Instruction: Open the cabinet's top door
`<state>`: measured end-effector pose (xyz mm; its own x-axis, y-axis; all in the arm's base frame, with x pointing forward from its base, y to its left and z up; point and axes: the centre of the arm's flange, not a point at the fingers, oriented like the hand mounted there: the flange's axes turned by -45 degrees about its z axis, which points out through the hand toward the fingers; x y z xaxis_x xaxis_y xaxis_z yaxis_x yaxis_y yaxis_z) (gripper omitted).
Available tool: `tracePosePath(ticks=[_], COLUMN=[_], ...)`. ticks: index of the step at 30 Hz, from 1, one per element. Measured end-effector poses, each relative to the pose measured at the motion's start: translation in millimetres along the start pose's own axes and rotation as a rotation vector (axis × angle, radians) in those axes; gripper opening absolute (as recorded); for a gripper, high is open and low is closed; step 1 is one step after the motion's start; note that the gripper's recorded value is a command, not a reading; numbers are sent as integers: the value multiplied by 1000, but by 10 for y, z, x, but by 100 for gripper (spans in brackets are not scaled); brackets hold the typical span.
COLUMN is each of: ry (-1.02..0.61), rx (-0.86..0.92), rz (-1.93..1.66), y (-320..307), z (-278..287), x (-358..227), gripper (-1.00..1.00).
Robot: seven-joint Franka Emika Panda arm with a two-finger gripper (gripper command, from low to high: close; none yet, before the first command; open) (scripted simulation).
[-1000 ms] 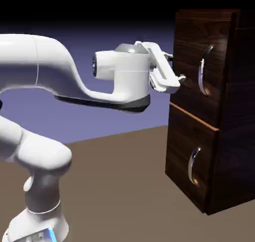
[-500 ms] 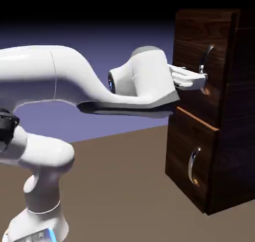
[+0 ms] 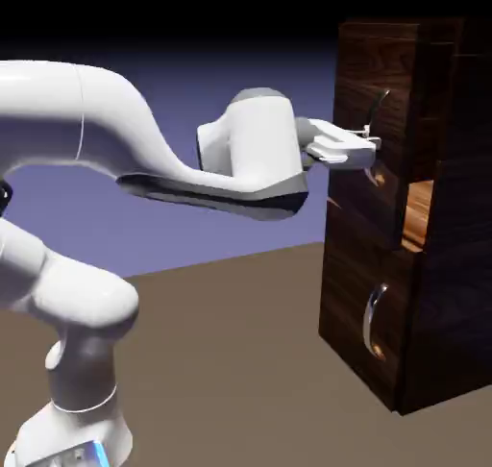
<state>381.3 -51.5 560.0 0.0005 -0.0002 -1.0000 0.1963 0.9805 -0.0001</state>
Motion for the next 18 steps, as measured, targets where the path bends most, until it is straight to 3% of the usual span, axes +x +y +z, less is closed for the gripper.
tracePosePath(ticks=[18], ry=[1], rx=[491], rz=[0], y=[948], z=[-897], x=[-1], gripper=[-100])
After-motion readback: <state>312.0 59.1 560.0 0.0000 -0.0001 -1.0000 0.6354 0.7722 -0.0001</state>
